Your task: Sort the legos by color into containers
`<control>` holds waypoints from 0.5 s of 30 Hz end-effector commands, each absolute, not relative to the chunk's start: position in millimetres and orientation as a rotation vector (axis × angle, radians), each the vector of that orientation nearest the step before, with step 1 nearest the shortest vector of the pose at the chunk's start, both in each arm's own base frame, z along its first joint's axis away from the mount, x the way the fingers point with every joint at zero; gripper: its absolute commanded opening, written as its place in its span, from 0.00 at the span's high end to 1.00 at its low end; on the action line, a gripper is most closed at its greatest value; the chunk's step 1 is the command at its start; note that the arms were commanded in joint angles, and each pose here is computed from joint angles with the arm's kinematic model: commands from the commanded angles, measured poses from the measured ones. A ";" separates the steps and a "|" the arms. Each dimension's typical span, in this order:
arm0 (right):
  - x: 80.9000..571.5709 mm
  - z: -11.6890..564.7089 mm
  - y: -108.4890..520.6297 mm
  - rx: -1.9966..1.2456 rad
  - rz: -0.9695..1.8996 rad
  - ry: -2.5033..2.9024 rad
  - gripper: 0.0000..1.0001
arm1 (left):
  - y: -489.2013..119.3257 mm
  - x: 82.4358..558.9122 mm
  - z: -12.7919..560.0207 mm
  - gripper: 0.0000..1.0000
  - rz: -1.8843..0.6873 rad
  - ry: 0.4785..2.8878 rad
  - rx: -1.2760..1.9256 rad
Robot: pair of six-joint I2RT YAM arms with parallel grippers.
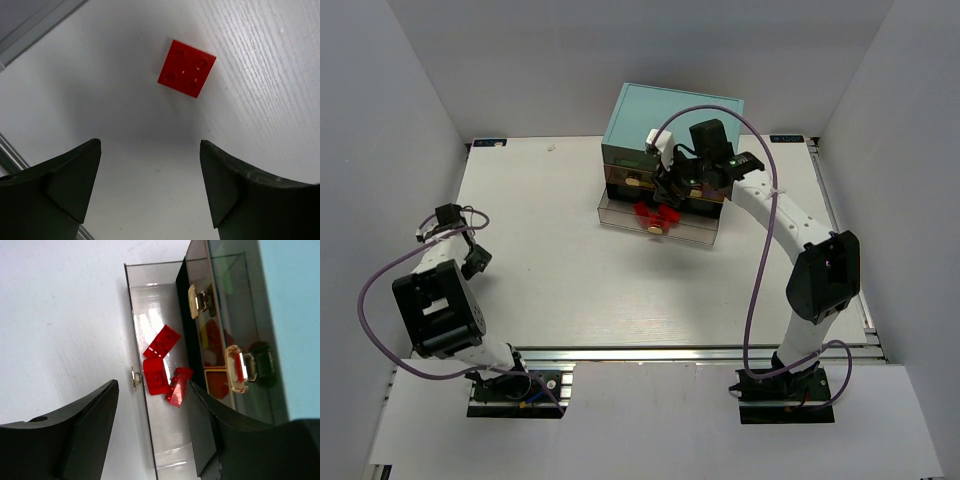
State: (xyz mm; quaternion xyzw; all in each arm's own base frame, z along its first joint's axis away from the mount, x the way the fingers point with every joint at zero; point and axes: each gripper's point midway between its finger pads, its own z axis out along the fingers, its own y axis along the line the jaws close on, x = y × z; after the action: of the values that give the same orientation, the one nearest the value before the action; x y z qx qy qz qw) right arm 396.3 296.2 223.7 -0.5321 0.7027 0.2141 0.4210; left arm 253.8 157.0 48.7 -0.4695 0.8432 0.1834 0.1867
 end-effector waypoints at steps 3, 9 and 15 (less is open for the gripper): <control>383.1 235.0 293.1 -1.316 0.584 1.751 0.38 | 175.5 285.2 48.8 0.11 0.471 2.387 -1.183; 381.0 234.7 292.3 -1.310 0.598 1.758 0.38 | 195.0 290.7 37.8 0.18 0.521 2.397 -1.146; 381.9 233.9 291.2 -1.307 0.600 1.767 0.38 | 198.3 305.8 28.8 0.34 0.491 2.408 -1.095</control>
State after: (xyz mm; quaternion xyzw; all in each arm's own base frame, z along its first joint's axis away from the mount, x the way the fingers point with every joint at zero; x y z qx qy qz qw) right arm 386.8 292.3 212.5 -0.5256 0.7145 0.2302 0.4002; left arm 285.0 188.2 21.9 -0.4093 0.8729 0.1823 0.1928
